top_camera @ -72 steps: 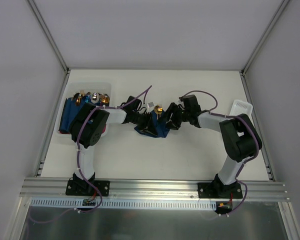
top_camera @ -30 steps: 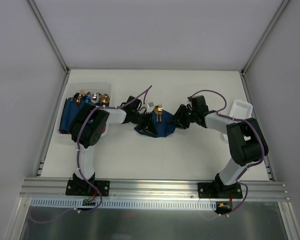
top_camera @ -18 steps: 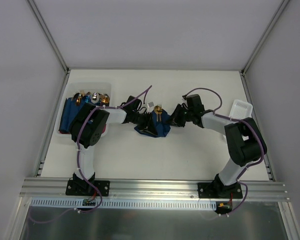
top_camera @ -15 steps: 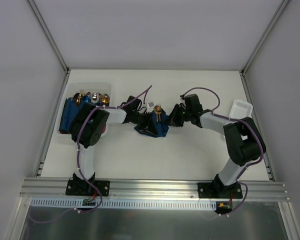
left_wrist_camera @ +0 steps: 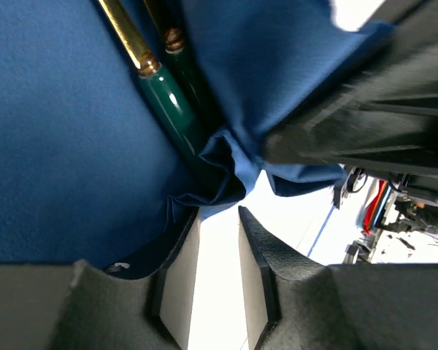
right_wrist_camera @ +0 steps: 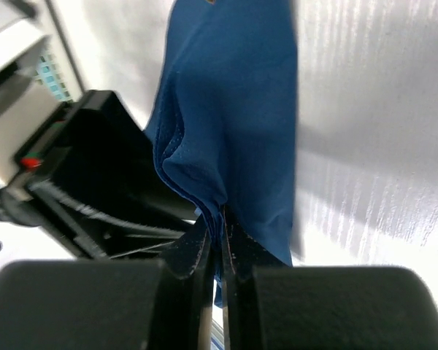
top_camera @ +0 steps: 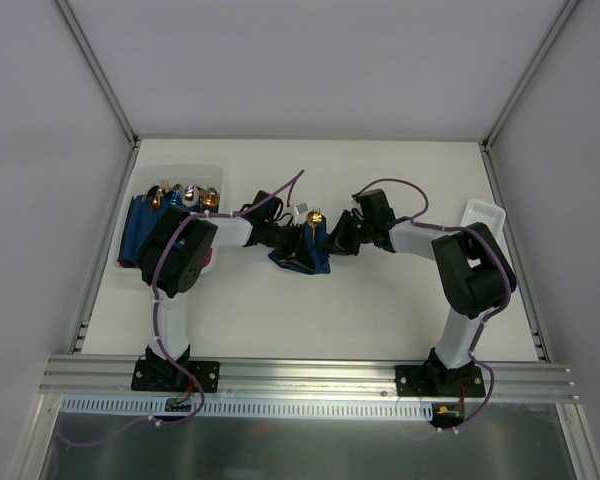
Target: Place the utensils on the paper napkin and roll it up
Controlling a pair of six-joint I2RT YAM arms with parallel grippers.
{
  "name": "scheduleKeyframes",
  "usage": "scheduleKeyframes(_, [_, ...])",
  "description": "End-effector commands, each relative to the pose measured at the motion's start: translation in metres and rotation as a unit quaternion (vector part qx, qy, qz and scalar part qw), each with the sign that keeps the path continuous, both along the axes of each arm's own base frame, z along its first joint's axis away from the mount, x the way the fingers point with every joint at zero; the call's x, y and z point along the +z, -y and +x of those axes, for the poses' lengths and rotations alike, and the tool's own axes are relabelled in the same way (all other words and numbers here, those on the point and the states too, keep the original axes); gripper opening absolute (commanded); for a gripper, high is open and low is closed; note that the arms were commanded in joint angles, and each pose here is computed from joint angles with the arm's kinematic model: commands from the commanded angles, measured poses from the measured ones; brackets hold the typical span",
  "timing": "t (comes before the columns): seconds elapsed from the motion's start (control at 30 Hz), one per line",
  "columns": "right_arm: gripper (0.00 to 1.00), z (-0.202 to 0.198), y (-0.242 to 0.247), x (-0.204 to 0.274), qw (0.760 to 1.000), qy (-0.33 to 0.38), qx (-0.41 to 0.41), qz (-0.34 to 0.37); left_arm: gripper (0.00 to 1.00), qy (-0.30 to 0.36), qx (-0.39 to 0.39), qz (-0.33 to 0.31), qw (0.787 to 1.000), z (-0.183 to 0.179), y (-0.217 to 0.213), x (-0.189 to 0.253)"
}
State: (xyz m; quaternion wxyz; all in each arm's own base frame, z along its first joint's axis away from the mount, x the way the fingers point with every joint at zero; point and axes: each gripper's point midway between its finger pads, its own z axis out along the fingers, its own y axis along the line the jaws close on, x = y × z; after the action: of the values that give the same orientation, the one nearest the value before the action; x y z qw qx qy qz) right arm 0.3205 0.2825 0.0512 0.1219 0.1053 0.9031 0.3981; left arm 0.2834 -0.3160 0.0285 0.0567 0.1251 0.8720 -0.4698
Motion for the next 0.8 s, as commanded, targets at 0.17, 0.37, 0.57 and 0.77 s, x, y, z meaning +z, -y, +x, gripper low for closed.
scheduleKeyframes(0.17, [0.1, 0.003, -0.008, 0.002, 1.0, 0.006, 0.012, 0.01, 0.32, 0.063, 0.0, -0.04, 0.997, -0.003, -0.019, 0.063])
scheduleKeyframes(0.37, [0.24, 0.004, -0.011, 0.005, 1.0, 0.009, 0.02, 0.018, 0.34, 0.072, 0.047, -0.035, 0.996, 0.014, -0.045, 0.082])
scheduleKeyframes(0.57, [0.41, 0.005, -0.014, 0.008, 0.999, 0.011, 0.026, 0.026, 0.36, 0.078, 0.074, -0.03, 0.994, 0.048, -0.051, 0.095])
scheduleKeyframes(0.77, [0.48, 0.005, -0.018, 0.013, 0.999, 0.012, 0.029, 0.036, 0.38, 0.096, 0.085, -0.035, 0.991, 0.076, -0.043, 0.109])
